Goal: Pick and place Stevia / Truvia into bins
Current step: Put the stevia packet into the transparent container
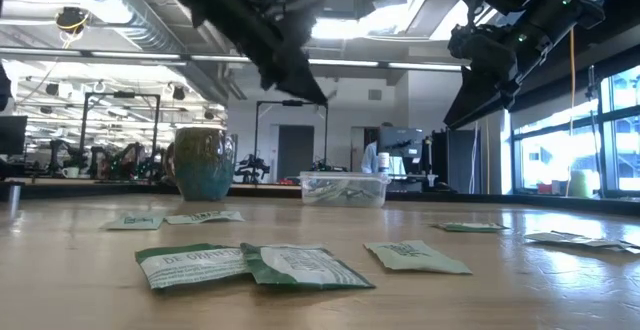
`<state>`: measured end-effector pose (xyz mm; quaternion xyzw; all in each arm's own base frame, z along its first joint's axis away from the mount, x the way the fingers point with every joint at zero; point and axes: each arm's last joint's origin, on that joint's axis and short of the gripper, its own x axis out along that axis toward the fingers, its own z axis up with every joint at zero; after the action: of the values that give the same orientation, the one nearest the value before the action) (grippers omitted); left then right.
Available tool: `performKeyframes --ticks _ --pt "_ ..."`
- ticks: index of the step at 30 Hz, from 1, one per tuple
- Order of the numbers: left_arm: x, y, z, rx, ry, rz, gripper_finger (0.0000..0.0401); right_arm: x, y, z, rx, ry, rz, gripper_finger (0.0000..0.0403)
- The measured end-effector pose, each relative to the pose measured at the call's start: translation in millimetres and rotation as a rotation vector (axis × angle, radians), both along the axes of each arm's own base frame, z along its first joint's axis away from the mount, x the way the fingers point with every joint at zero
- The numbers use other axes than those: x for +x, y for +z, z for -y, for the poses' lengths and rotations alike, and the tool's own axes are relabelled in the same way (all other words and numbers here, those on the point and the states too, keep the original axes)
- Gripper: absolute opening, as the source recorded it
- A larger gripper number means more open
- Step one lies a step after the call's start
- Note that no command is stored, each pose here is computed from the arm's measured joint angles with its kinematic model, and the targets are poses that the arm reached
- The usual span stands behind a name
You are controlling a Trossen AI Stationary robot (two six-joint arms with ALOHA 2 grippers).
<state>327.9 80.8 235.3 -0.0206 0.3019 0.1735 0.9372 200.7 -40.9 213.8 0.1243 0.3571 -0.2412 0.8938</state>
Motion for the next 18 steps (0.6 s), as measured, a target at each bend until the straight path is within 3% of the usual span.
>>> performKeyframes --ticks 10,18 --pt "36.6 -34.4 -27.6 -0.019 0.012 -0.124 0.0003 -0.2 -0.2 0.0 0.001 0.0 -0.002 0.0147" --pt "49.8 -61.4 -35.4 -0.05 0.02 -0.231 0.0004 -0.5 -0.5 -0.1 0.0 0.001 -0.007 0.0147"
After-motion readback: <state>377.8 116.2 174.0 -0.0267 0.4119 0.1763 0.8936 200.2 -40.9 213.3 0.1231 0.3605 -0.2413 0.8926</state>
